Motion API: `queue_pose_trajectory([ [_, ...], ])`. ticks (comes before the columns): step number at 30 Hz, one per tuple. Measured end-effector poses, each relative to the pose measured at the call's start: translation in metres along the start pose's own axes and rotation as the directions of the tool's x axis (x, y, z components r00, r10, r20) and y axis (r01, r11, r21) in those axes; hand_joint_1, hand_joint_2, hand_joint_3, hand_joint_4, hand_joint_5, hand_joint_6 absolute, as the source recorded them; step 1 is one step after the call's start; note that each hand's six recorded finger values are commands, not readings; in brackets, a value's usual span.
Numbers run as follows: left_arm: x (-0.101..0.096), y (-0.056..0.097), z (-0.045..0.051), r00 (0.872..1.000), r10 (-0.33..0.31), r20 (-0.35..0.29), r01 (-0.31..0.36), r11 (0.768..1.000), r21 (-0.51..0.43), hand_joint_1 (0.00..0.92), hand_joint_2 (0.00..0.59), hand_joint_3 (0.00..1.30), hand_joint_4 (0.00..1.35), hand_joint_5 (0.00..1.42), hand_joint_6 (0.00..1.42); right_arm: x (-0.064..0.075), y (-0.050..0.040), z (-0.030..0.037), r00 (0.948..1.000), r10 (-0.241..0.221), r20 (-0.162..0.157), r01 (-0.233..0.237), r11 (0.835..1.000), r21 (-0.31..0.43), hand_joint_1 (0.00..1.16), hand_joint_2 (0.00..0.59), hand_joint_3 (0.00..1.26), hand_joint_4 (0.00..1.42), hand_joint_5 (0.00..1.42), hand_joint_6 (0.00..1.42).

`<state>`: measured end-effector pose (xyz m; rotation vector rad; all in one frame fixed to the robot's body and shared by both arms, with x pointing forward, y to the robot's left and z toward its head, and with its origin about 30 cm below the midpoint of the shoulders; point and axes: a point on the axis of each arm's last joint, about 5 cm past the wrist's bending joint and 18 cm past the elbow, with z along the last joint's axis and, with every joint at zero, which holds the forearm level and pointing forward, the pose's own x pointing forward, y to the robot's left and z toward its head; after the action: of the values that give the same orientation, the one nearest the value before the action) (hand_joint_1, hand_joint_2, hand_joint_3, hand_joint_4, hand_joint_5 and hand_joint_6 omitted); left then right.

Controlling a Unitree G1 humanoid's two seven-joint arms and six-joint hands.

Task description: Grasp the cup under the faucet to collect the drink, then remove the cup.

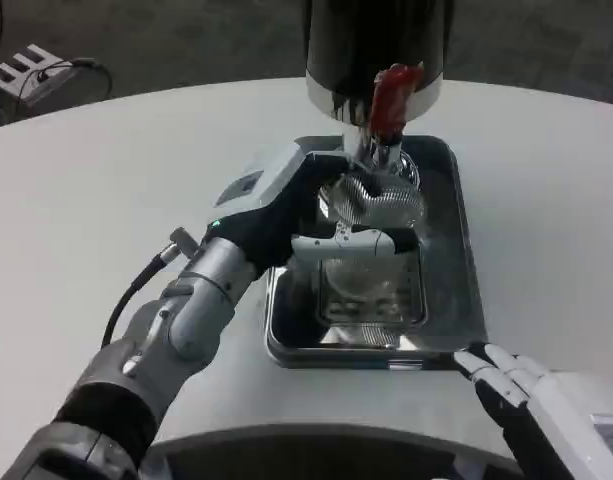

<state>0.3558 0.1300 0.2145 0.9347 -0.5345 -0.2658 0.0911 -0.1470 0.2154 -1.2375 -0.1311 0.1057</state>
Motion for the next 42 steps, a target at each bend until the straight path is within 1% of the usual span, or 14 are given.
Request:
queue_pose_trajectory([
  [2, 0.002, -0.001, 0.0021, 1.000, -0.007, 0.006, 0.007, 1.000, 0.006, 0.419, 0.005, 0.80, 0.81, 1.03, 1.23, 0.000, -0.0002, -0.0013, 1.0000, -0.001, -0.004, 0.001, 1.000, 0.003, 0.37, 0.446, 0.15, 0.06, 0.08, 0.10],
  [4, 0.003, -0.001, 0.0033, 1.000, -0.011, 0.009, 0.011, 1.000, 0.008, 0.358, 0.021, 0.77, 0.72, 0.98, 1.19, -0.001, -0.0003, -0.0018, 1.0000, -0.001, -0.007, 0.001, 1.000, 0.002, 0.37, 0.446, 0.15, 0.06, 0.09, 0.10],
  [7, 0.004, 0.000, 0.0042, 1.000, -0.012, 0.002, 0.012, 1.000, 0.015, 0.305, 0.034, 0.72, 0.63, 0.88, 1.11, -0.001, -0.0005, -0.0026, 1.0000, 0.000, -0.007, 0.000, 1.000, 0.005, 0.37, 0.446, 0.15, 0.06, 0.09, 0.10],
  [10, 0.004, 0.000, 0.0040, 1.000, -0.012, -0.001, 0.012, 1.000, 0.017, 0.248, 0.036, 0.63, 0.53, 0.80, 1.03, -0.001, -0.0005, -0.0026, 1.0000, 0.005, -0.005, -0.005, 1.000, 0.008, 0.37, 0.446, 0.15, 0.06, 0.10, 0.12],
  [12, 0.004, 0.000, 0.0035, 1.000, -0.012, -0.002, 0.012, 1.000, 0.019, 0.206, 0.030, 0.59, 0.49, 0.76, 0.99, -0.001, -0.0006, -0.0028, 1.0000, 0.008, -0.002, -0.008, 1.000, 0.014, 0.37, 0.446, 0.15, 0.06, 0.11, 0.14],
  [16, 0.002, 0.003, -0.0003, 1.000, -0.012, -0.019, 0.012, 0.999, 0.031, 0.149, 0.020, 0.49, 0.43, 0.68, 0.84, -0.001, -0.0009, -0.0030, 0.9998, 0.016, 0.007, -0.017, 1.000, 0.026, 0.37, 0.458, 0.15, 0.06, 0.12, 0.17],
  [18, 0.001, 0.006, -0.0027, 1.000, -0.009, -0.027, 0.010, 0.999, 0.038, 0.139, 0.026, 0.43, 0.41, 0.62, 0.77, -0.001, -0.0012, -0.0032, 0.9999, 0.015, 0.007, -0.015, 1.000, 0.024, 0.37, 0.460, 0.15, 0.07, 0.12, 0.17],
  [22, 0.001, 0.006, -0.0031, 1.000, -0.011, -0.029, 0.012, 0.999, 0.037, 0.142, 0.035, 0.40, 0.36, 0.56, 0.67, -0.001, -0.0013, -0.0031, 0.9998, 0.019, 0.007, -0.019, 1.000, 0.024, 0.37, 0.461, 0.15, 0.07, 0.12, 0.17],
  [26, 0.001, 0.005, -0.0032, 0.999, -0.014, -0.029, 0.015, 0.999, 0.036, 0.126, 0.029, 0.35, 0.33, 0.53, 0.62, 0.001, -0.0024, -0.0035, 0.9996, 0.027, 0.004, -0.027, 0.999, 0.025, 0.38, 0.461, 0.15, 0.08, 0.13, 0.17],
  [32, 0.001, 0.006, -0.0026, 1.000, -0.016, -0.011, 0.016, 1.000, 0.015, 0.113, 0.037, 0.30, 0.30, 0.52, 0.61, 0.003, -0.0039, -0.0036, 0.9996, 0.028, -0.001, -0.028, 0.999, 0.036, 0.38, 0.461, 0.15, 0.08, 0.13, 0.16],
  [36, 0.000, 0.011, -0.0032, 1.000, 0.009, 0.008, -0.008, 1.000, -0.021, 0.113, 0.037, 0.30, 0.29, 0.52, 0.61, 0.005, -0.0048, -0.0023, 0.9997, 0.026, 0.001, -0.026, 0.999, 0.040, 0.38, 0.461, 0.15, 0.08, 0.13, 0.16],
  [38, -0.002, 0.015, -0.0053, 1.000, 0.019, 0.010, -0.019, 0.999, -0.033, 0.106, 0.039, 0.29, 0.30, 0.52, 0.61, 0.005, -0.0048, -0.0014, 0.9995, 0.031, 0.001, -0.031, 0.999, 0.043, 0.38, 0.461, 0.15, 0.08, 0.13, 0.16],
  [40, -0.006, 0.019, -0.0097, 1.000, 0.031, 0.008, -0.030, 0.999, -0.044, 0.103, 0.039, 0.29, 0.31, 0.52, 0.61, 0.006, -0.0052, -0.0005, 0.9995, 0.032, 0.002, -0.032, 0.998, 0.045, 0.38, 0.461, 0.15, 0.08, 0.13, 0.16],
  [42, -0.010, 0.021, -0.0137, 1.000, 0.023, -0.001, -0.023, 0.999, -0.043, 0.101, 0.035, 0.29, 0.31, 0.53, 0.60, 0.009, -0.0070, 0.0006, 0.9999, 0.016, 0.005, -0.016, 0.999, 0.043, 0.38, 0.461, 0.15, 0.08, 0.13, 0.16],
])
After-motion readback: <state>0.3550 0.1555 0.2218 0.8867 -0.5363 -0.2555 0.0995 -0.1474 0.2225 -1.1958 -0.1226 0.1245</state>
